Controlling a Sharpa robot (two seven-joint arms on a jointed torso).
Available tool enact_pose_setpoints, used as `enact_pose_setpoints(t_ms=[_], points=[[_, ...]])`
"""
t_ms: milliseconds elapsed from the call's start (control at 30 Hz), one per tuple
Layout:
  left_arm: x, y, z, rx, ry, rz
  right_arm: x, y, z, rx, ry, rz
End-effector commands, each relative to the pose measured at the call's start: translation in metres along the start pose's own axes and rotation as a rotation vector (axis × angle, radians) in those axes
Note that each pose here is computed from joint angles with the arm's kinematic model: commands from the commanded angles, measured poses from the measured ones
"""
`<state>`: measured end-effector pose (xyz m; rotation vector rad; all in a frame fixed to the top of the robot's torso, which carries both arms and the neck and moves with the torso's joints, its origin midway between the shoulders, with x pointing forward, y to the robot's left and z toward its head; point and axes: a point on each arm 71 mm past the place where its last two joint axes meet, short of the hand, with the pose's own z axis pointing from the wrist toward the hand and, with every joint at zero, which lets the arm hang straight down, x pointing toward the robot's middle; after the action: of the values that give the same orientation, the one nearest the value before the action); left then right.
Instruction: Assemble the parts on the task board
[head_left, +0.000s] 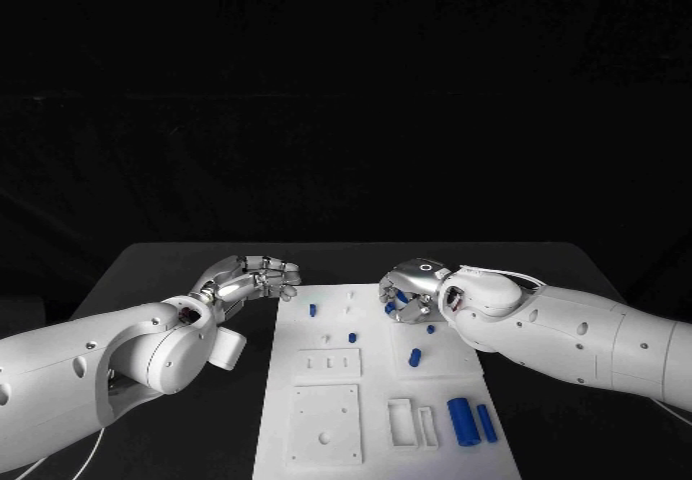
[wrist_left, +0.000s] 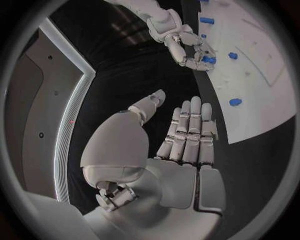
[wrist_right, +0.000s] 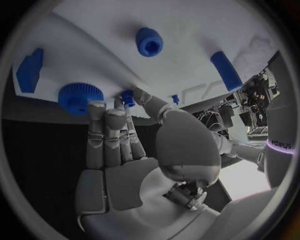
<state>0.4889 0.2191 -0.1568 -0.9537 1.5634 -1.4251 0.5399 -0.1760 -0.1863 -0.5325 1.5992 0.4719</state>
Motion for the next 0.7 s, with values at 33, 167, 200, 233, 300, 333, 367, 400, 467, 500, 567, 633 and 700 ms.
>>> enact_pose_setpoints(t_ms=[33,167,200,233,300,333,367,400,467,500,567,633,700], points=[[0.0024,-0.0024,0.0004,0.01,0.018,-0.001,0.0037,0.0008,0.0,-0.001,0.032,-0.03],[0.0027,-0.0025,0.0003,0.01,0.02,-0.001,0.0042,0.0013,0.0005,-0.001,0.036,-0.037],[0.0026,-0.0026,0.0003,0.01,0.02,-0.001,0.0045,0.0016,0.0005,-0.001,0.037,-0.04],[0.0027,-0.0028,0.0002,0.01,0.02,-0.001,0.0047,0.0018,0.0007,-0.001,0.04,-0.042],[0.0026,-0.0029,0.0001,0.01,0.02,-0.001,0.0048,0.002,0.0007,-0.001,0.04,-0.046],[0.0027,-0.003,0.0001,0.01,0.021,-0.001,0.0048,0.002,0.0006,0.0,0.04,-0.05],[0.0027,-0.003,0.0001,0.01,0.021,-0.001,0.0048,0.0019,0.0006,0.001,0.039,-0.052],[0.0025,-0.003,0.0,0.009,0.021,-0.001,0.0047,0.0017,0.0006,0.002,0.037,-0.053],[0.0022,-0.0031,0.0,0.01,0.02,-0.001,0.0041,0.0017,0.0005,0.004,0.028,-0.055],[0.0021,-0.0032,0.0,0.01,0.02,-0.001,0.0036,0.0021,0.0004,0.005,0.023,-0.056],[0.0019,-0.0032,0.0,0.009,0.019,0.0,0.0029,0.0028,0.0004,0.006,0.012,-0.058],[0.0013,-0.0031,0.0002,0.009,0.017,0.0,0.0018,0.0037,0.0004,0.008,-0.001,-0.06],[0.0009,-0.0031,0.0004,0.009,0.016,0.001,0.0008,0.0049,0.0003,0.011,-0.013,-0.065]])
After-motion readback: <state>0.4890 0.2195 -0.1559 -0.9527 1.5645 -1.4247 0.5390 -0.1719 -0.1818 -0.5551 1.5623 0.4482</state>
